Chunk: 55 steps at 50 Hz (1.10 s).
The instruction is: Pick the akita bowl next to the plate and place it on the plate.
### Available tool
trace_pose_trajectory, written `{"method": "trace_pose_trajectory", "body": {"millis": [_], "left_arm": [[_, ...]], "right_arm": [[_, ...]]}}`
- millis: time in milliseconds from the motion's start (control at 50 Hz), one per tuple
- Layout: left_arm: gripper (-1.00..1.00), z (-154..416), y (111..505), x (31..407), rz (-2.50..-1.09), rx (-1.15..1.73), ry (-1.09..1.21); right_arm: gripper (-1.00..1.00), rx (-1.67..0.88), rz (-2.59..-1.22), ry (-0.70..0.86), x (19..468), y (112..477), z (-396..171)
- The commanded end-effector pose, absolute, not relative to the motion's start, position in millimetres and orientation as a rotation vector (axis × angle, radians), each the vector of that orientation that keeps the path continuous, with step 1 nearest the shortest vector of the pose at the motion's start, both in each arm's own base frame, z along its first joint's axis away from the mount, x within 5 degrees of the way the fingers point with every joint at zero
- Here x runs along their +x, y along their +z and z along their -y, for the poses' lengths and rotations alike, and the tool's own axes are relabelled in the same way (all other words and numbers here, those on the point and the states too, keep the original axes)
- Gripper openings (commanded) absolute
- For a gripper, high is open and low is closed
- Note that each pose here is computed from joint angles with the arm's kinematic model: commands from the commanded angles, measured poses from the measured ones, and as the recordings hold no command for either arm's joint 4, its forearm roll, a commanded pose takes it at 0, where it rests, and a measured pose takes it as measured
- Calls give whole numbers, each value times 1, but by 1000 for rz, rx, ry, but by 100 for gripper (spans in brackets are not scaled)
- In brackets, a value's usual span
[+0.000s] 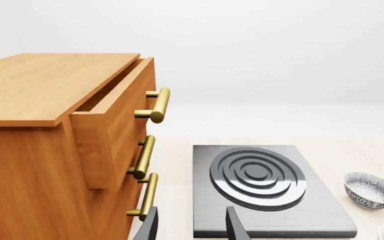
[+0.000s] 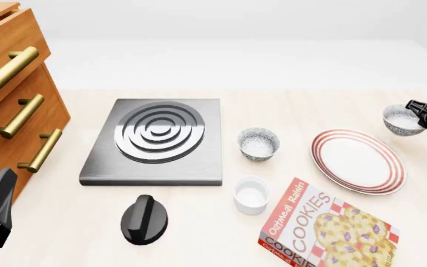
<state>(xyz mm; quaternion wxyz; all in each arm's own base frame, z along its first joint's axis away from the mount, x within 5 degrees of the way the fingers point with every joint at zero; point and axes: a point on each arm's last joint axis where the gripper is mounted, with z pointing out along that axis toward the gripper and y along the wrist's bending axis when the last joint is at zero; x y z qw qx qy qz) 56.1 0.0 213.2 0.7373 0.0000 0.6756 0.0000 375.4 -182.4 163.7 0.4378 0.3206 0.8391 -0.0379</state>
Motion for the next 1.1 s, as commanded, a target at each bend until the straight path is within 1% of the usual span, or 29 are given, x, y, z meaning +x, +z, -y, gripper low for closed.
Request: {"method": "trace_pose_trajectory", "body": {"millis": [20, 560, 860, 1100], "left_arm": [[100, 0, 213, 56, -1484, 0, 0], [100, 0, 213, 56, -1484, 0, 0], [100, 0, 213, 56, -1484, 0, 0], [100, 0, 213, 56, -1484, 0, 0]], "right_arm": [[-100, 813, -2062, -67, 374, 175, 174], [-100, 763, -2070, -18, 364, 188, 141], [-100, 737, -2074, 3, 342, 194, 120], [-100, 719, -2086, 18, 336, 192, 110]]}}
